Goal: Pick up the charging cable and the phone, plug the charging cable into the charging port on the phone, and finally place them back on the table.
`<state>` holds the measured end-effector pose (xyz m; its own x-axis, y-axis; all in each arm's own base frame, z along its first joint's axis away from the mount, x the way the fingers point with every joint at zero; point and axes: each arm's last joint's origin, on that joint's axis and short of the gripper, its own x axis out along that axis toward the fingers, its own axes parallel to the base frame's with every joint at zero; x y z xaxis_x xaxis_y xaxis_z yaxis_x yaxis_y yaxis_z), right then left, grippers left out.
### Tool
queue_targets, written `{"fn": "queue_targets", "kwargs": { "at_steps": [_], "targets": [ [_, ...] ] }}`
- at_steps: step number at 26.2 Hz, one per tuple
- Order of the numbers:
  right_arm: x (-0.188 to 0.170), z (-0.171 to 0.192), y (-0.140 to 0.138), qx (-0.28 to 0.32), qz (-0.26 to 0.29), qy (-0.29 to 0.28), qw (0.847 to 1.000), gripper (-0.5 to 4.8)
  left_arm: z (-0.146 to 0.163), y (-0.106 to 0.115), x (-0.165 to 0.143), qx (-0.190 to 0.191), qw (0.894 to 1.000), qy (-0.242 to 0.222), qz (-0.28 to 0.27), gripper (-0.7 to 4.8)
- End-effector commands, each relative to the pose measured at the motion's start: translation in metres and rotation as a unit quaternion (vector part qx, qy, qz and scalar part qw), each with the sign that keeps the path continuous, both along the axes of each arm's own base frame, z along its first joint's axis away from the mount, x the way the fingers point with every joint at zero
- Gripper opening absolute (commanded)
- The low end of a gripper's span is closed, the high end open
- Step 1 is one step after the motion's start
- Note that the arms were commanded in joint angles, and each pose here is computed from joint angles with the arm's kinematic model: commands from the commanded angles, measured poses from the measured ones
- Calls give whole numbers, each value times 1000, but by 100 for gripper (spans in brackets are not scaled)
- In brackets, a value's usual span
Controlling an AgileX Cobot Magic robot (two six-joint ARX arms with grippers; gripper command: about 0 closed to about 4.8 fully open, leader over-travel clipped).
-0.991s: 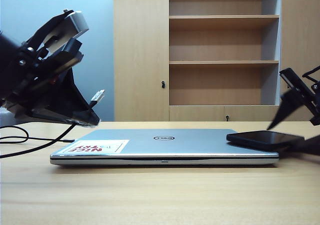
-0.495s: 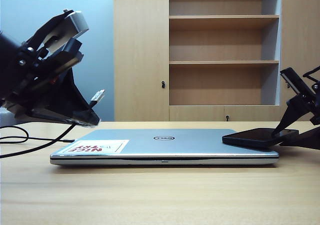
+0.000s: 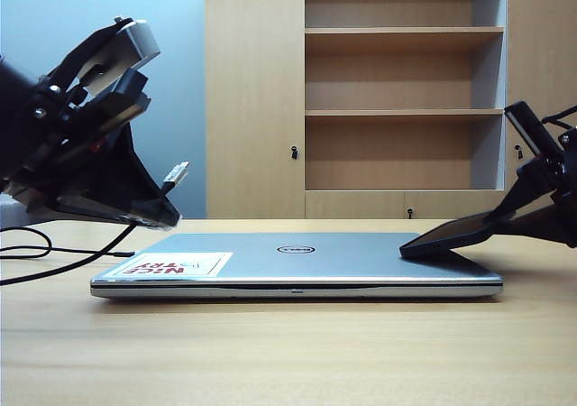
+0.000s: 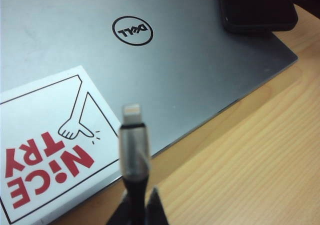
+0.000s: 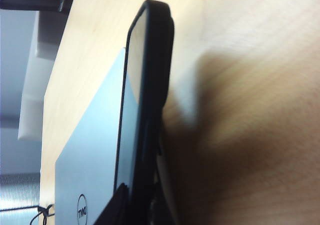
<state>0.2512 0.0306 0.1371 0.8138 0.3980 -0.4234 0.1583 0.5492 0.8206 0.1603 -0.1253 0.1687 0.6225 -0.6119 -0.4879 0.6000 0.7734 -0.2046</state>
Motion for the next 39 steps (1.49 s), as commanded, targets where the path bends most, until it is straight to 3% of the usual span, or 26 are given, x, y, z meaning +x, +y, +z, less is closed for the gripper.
{"fn": "queue_targets", "kwargs": {
  "at_steps": [1, 6, 12, 21, 28, 33, 39],
  "targets": [
    [-3, -4, 1, -23, 18, 5, 1000, -3, 2, 0, 0, -3, 1000, -6, -2, -6],
    [-2, 30, 1, -72, 57, -8, 996, -3, 1, 0, 0, -3, 1000, -6, -2, -6],
    [-13, 90, 0, -170, 127, 38, 977, -3, -4, 1, -2, 17, 1000, 16, -4, -6],
    [-27, 130, 5, -241, 186, 114, 946, -3, -5, 0, -4, 35, 999, 14, -19, -6],
    [-39, 140, 16, -297, 216, 157, 917, -3, -7, -12, -16, 46, 997, 12, -67, -6],
    [-54, 135, 20, -369, 219, 234, 872, -3, -7, -19, -24, 47, 994, 11, -94, -6],
    [-51, 127, 21, -369, 223, 229, 872, -2, -11, -20, -23, 69, 992, 7, -107, -6]
  ]
}}
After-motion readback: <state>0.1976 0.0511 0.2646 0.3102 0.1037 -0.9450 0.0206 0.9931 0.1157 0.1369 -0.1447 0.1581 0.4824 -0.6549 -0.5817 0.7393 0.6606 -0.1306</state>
